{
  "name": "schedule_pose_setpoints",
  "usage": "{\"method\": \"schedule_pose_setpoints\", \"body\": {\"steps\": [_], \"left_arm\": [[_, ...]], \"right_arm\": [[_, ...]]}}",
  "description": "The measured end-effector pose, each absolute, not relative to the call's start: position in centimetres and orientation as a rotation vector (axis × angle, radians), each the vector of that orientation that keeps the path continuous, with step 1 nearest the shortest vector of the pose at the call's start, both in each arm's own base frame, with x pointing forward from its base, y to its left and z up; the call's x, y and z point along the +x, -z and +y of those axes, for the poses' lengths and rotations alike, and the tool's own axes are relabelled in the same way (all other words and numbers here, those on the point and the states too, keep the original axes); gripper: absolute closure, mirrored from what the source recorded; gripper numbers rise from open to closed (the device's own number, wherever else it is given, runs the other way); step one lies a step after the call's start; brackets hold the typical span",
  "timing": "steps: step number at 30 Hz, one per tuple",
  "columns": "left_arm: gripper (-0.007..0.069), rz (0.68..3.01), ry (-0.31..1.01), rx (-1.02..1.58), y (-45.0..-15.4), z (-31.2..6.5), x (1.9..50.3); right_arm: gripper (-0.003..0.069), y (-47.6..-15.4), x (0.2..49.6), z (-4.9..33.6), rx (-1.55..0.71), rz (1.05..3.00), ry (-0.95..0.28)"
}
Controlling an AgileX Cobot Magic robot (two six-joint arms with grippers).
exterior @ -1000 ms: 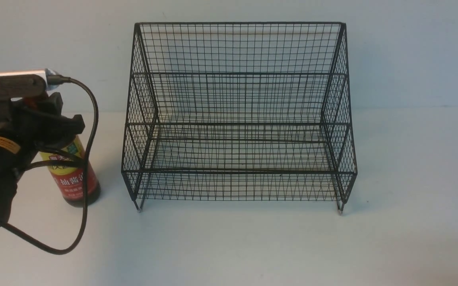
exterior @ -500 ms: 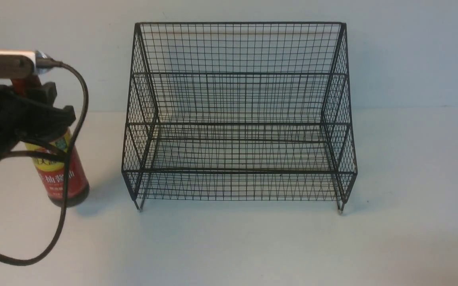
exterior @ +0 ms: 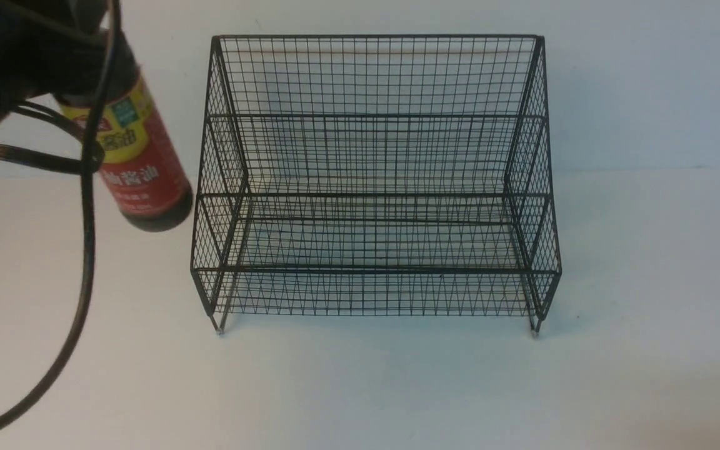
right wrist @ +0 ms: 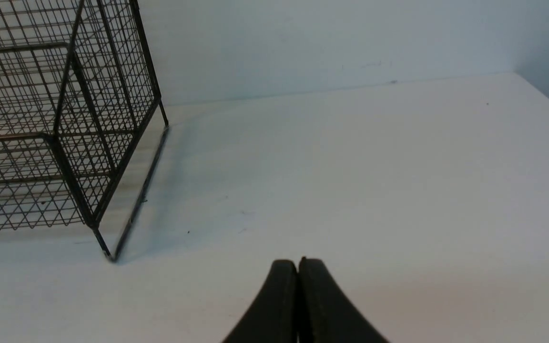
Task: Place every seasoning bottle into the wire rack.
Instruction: Use the left arm to put the condiment bottle back on the shelf
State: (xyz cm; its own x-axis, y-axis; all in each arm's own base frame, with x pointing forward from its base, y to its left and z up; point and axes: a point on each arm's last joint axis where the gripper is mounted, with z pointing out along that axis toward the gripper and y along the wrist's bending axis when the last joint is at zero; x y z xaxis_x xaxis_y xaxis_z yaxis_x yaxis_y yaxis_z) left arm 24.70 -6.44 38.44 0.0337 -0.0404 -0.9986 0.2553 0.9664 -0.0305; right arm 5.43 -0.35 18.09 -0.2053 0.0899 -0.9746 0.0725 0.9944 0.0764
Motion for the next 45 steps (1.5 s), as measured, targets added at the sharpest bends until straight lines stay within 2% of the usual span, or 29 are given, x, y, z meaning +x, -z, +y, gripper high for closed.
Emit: {"method": "schedule_pose_setpoints", "body": {"steps": [1, 2, 7, 14, 37, 45], "left_arm": [[0.0368, 1.531, 0.215, 0.159, -38.3, -7.2, 25.0], [0.0368, 1.532, 0.267, 0.211, -38.3, -7.9, 25.2], [0.0368, 1.574, 0.331, 0.288, -36.9, -11.1, 26.9], [0.0368, 1.611, 0.364, 0.337, -34.6, -13.8, 29.2], [0.0365, 1.923, 0.316, 0.391, -30.6, -14.1, 29.9], [0.0365, 1.945, 0.316, 0.387, -30.7, -14.1, 29.9]], "right_arm": [[0.0673, -18.1, 5.4, -0.4, 0.12, 1.779, -0.016], [0.0673, -18.1, 5.4, -0.4, 0.12, 1.779, -0.016], [0.0673, -18.1, 5.4, -0.4, 0.12, 1.779, -0.016], [0.0673, -18.1, 5.4, -0.4, 0.12, 1.779, -0.016], [0.0673, -18.1, 5.4, -0.4, 0.12, 1.779, -0.016], [0.0673, -18.1, 5.4, -0.4, 0.12, 1.779, -0.016]]}}
